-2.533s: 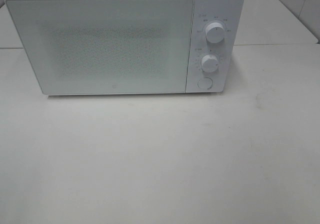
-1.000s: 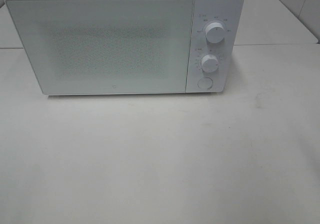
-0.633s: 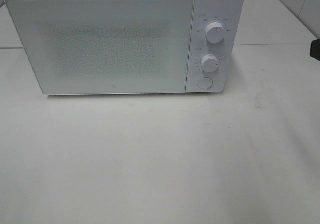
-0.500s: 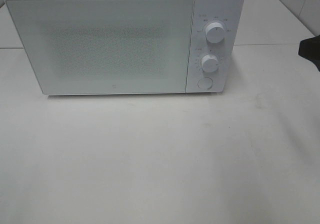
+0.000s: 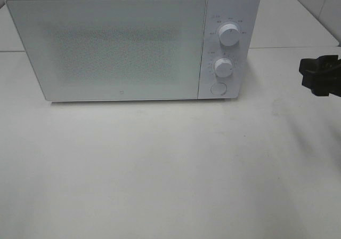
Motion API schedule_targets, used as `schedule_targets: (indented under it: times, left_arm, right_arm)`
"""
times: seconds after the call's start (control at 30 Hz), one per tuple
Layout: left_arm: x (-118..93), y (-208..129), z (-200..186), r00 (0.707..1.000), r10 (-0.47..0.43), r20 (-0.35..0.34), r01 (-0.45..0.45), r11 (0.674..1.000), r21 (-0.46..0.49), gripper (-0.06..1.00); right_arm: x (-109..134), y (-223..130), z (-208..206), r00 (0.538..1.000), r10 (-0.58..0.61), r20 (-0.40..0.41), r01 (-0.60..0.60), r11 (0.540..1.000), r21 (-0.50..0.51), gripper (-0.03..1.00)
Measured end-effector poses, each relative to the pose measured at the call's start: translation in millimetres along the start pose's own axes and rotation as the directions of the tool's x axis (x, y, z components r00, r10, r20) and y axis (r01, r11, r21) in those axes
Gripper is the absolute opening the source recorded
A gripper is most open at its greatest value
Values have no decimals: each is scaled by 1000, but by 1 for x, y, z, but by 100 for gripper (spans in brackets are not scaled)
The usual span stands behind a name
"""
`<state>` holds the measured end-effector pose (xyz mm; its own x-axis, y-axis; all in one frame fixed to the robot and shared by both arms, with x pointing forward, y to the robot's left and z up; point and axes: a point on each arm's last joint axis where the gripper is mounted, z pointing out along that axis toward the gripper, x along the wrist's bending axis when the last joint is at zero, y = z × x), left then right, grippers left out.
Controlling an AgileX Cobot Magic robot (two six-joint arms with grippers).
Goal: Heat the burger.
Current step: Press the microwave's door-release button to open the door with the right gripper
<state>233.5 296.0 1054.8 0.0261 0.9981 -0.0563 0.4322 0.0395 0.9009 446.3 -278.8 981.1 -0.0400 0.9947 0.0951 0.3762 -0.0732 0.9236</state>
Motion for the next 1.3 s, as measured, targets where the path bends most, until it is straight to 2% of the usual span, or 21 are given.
schedule_targets:
  times: [0.13, 0.3, 0.4, 0.47, 0.63, 1.0, 1.3]
  left_arm:
    - [0, 0, 0, 1000, 0, 0, 0, 1000, 0, 98]
    - [0, 0, 0, 1000, 0, 0, 0, 1000, 0, 98]
    - [0, 0, 0, 1000, 0, 0, 0, 1000, 0, 98]
    - [0, 0, 0, 1000, 0, 0, 0, 1000, 0, 98]
    - [0, 0, 0, 1000, 0, 0, 0, 1000, 0, 98]
    - [0, 0, 0, 1000, 0, 0, 0, 1000, 0, 98]
    - [0, 0, 0, 1000, 0, 0, 0, 1000, 0, 98]
  right_arm:
    - [5, -13, 4, 1000, -25, -1, 25, 1000, -17, 73]
    - [25, -26, 12, 996, -88, -10, 88, 995, -43, 73]
    - [29, -28, 13, 996, -93, -7, 93, 994, -52, 73]
    - [42, -35, 17, 995, -102, 9, 102, 992, -78, 73]
    - [54, -45, 19, 995, -92, 29, 94, 992, -86, 73]
    - [99, -64, 29, 997, -80, 19, 81, 996, -49, 73]
    - [123, -68, 40, 997, -73, -1, 73, 997, -36, 73]
